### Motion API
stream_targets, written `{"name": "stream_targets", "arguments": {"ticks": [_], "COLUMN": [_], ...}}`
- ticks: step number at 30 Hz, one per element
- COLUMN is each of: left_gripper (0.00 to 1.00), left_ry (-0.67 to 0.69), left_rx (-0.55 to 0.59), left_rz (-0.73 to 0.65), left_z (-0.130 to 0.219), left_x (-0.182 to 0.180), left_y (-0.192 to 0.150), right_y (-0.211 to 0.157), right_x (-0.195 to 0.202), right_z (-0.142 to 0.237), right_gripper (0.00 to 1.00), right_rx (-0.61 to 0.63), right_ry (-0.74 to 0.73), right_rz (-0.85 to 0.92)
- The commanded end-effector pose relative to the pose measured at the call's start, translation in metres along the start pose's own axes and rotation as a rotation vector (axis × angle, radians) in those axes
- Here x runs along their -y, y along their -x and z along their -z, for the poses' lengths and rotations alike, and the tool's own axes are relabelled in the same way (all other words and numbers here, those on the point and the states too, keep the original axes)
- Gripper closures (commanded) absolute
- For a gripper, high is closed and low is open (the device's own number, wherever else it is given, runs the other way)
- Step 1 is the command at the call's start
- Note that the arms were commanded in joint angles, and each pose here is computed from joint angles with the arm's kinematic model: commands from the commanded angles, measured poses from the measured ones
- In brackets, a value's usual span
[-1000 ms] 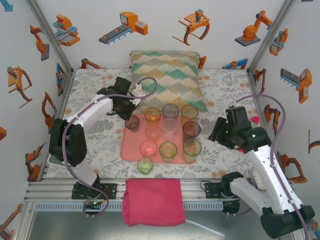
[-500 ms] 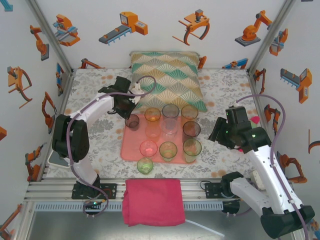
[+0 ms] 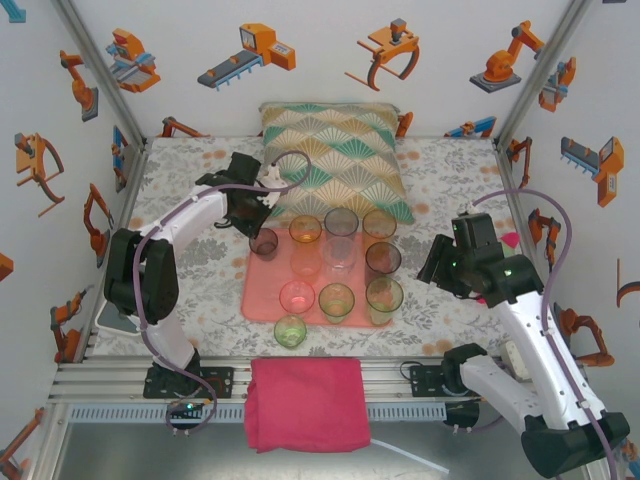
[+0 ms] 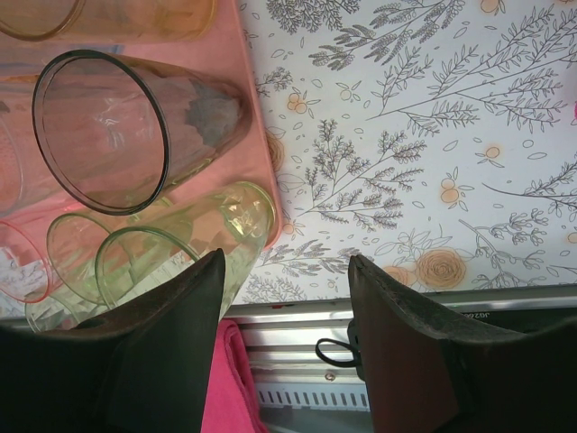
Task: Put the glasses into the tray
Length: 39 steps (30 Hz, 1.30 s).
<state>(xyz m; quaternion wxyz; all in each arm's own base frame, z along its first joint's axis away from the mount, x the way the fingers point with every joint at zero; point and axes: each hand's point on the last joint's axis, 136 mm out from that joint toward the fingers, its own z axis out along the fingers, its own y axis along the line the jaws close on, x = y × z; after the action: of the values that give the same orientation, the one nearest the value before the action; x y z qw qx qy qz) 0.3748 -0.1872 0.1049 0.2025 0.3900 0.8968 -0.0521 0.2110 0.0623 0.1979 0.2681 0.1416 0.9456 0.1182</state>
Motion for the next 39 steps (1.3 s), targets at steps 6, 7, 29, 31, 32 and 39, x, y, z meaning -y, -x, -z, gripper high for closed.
{"name": "stream_targets", "arguments": {"ticks": [6, 7, 29, 31, 32, 39], "left_gripper": [0.73, 0.72, 0.46, 0.43, 0.42, 0.34], "left_ry": [0.003, 0.003, 0.014, 0.015, 0.015, 0.015], "left_rx": [0.016, 0.016, 0.044, 0.046, 0.051, 0.06], "left_rz": [0.014, 0.014, 0.011, 0.012, 0.012, 0.006], "left_z": [0.005, 0.006, 0.029, 0.031, 0.034, 0.043], "left_x": [-0.004, -0.004, -0.004, -0.004, -0.004, -0.002], "left_y": [0.006, 0.006, 0.013, 0.013, 0.014, 0.014], "right_y": [0.002, 0.002, 0.003, 0.003, 0.003, 0.004], "right_x": [0.005, 0.005, 0.004, 0.004, 0.004, 0.003], "right_z": [0.002, 0.002, 0.003, 0.003, 0.003, 0.003], "right_gripper": [0.46, 0.46, 0.46, 0.46, 0.46, 0.45], "right_rx": [0.028, 0.026, 0.033, 0.034, 0.035, 0.038], "right_ry": [-0.015, -0.016, -0.006, -0.007, -0.008, -0.006], "right_rz": [-0.017, -0.017, -0.016, -0.014, -0.014, -0.011]}}
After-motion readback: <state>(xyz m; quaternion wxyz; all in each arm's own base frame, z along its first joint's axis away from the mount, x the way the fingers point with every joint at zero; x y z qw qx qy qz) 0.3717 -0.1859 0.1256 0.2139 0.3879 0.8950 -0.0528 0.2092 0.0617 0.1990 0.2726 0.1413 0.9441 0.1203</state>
